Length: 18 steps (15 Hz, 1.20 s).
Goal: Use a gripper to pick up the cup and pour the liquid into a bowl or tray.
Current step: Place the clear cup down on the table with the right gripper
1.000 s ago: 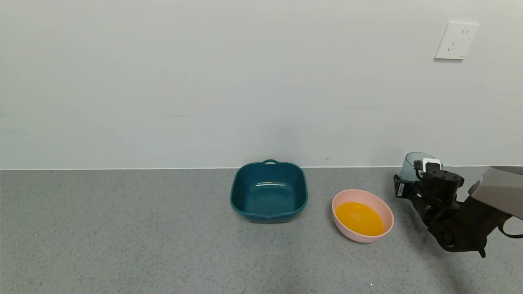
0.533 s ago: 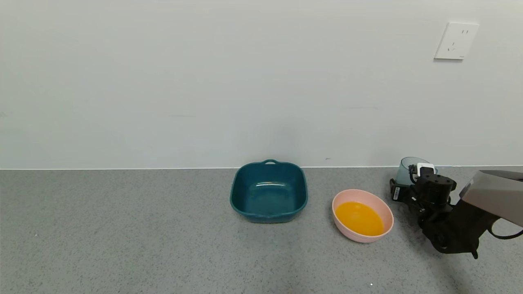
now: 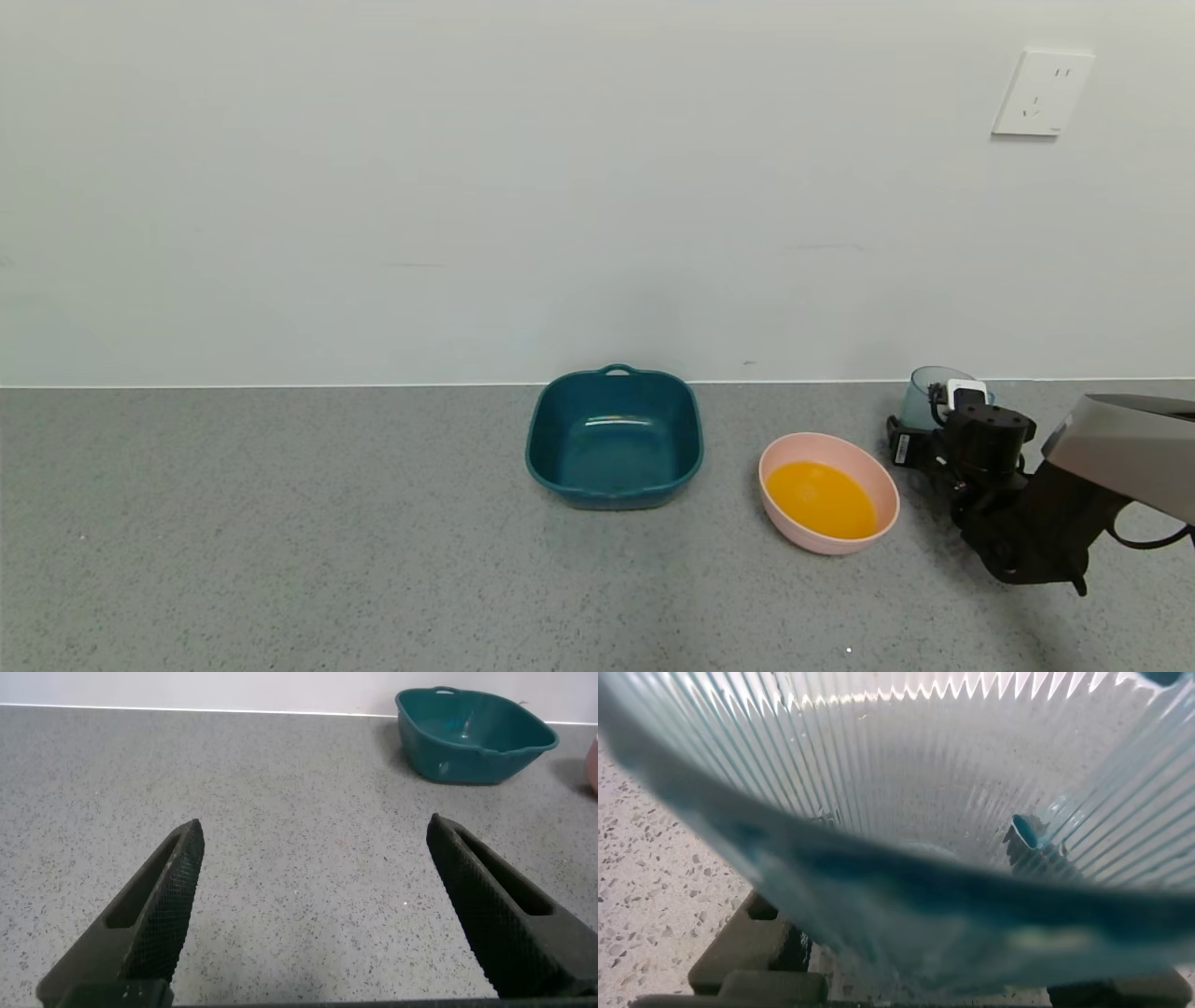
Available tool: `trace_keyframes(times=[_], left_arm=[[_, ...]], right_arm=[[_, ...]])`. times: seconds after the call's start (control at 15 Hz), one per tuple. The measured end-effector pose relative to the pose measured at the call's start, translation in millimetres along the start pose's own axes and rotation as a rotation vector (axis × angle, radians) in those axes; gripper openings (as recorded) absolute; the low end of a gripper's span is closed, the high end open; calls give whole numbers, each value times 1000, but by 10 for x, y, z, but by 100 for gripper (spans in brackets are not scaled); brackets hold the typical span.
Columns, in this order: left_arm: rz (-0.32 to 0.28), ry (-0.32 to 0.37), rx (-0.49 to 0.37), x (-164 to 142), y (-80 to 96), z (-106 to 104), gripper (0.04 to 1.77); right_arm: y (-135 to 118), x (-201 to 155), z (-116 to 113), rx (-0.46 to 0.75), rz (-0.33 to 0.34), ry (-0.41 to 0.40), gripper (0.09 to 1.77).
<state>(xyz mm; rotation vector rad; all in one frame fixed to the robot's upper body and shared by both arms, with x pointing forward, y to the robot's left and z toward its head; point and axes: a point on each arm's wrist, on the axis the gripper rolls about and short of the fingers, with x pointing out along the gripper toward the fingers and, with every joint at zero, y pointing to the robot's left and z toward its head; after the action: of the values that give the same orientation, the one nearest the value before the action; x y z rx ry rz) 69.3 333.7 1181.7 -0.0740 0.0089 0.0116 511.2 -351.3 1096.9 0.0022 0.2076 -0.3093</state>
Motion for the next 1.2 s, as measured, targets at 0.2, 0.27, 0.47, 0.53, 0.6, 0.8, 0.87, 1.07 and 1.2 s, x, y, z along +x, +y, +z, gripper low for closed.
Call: trace_keyframes(times=[0.2, 0.27, 0.47, 0.53, 0.6, 0.8, 0.87, 1.07, 1.2], left_arm=[[0, 0, 0, 0, 0, 0, 172], [0, 0, 0, 0, 0, 0, 172], [0, 0, 0, 0, 0, 0, 172], [0, 0, 0, 0, 0, 0, 172], [0, 0, 0, 0, 0, 0, 172], [0, 0, 0, 0, 0, 0, 172], [0, 0, 0, 0, 0, 0, 172], [0, 0, 0, 0, 0, 0, 172], [0, 0, 1, 0, 0, 0, 172]], right_arm=[[1, 2, -9, -1, 0, 2, 133], [1, 2, -10, -1, 0, 2, 133], [1, 1, -18, -2, 0, 5, 142], [0, -3, -21, -2, 0, 7, 145], [-1, -5, -21, -2, 0, 7, 148], [-26, -4, -8, 0, -3, 6, 155], [-34, -7, -2, 2, -2, 7, 157], [-53, -59, -1, 15, 21, 46, 161], [-66, -103, 1, 27, 28, 107, 163]])
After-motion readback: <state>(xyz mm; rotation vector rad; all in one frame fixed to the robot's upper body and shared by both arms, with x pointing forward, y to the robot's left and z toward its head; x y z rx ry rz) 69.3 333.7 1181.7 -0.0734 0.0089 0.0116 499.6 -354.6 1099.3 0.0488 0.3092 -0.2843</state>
